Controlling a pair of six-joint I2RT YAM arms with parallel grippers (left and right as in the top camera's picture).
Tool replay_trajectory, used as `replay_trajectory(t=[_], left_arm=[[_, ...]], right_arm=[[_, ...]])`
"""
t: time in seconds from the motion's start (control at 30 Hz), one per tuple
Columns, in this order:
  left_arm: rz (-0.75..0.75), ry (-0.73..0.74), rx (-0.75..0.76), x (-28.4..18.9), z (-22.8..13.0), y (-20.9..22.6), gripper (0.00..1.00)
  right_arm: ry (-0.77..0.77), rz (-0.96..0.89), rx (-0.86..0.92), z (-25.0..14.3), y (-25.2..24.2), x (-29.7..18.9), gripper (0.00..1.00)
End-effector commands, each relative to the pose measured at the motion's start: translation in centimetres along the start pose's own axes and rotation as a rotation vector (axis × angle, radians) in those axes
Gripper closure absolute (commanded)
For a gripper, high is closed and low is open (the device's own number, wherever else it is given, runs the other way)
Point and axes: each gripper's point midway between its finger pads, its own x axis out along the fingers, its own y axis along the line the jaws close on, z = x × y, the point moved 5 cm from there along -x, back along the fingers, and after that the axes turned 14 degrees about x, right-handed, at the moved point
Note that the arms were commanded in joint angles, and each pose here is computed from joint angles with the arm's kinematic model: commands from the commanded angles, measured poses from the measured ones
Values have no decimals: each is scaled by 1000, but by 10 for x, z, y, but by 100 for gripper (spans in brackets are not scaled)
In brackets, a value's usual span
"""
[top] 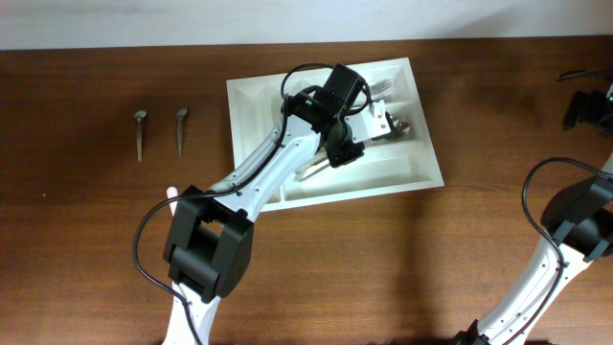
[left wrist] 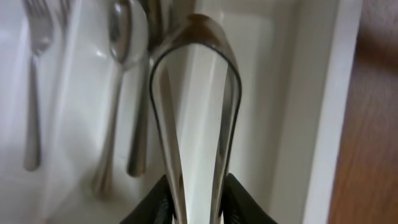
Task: Pack container
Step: 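Lower the tongs into the compartment and open the left gripper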
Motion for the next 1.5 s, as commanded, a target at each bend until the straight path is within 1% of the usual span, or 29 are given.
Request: replay_trajectory(t=[0.0,0.3,0.33,0.37,0.7,0.83,1.1,1.13,1.17,1.23,1.27,1.3,1.4,1.43,1.47], left_arm=[[-28,20,-9,3,0,-7,73],[-47,35,-13,8,-3,-10,72],[-50,37,-14,9,-4,-10,69],[-53,39,-15,10,-5,-11,68],[-63,37,-16,13,-5,-12,66],[-64,37,-16,13,-5,-12,53],[-49,24,-7,14,0,-10,43],[-37,15,-4,13,2,-8,40],[-19,0,1,10,6,-4,34],[16,-19,4,2,13,5,31],[46,-22,0,-4,17,12,27],[87,-17,-17,-11,20,21,21],[258,41,-103,-37,18,53,16],[328,74,-143,-47,13,65,2],[408,113,-196,-59,6,78,1]], right_arm=[[4,5,-9,-1,0,0,1],[4,5,-9,-1,0,0,1],[4,5,-9,-1,0,0,1],[4,5,-9,-1,0,0,1],[4,5,-9,-1,0,0,2],[4,5,-9,-1,0,0,1],[4,5,-9,-1,0,0,1],[4,5,-9,-1,0,0,1],[4,5,-9,-1,0,0,1],[4,5,-9,-1,0,0,1],[4,5,-9,-1,0,0,1],[4,5,-9,-1,0,0,1],[4,5,-9,-1,0,0,1],[4,5,-9,-1,0,0,1],[4,5,-9,-1,0,0,1]])
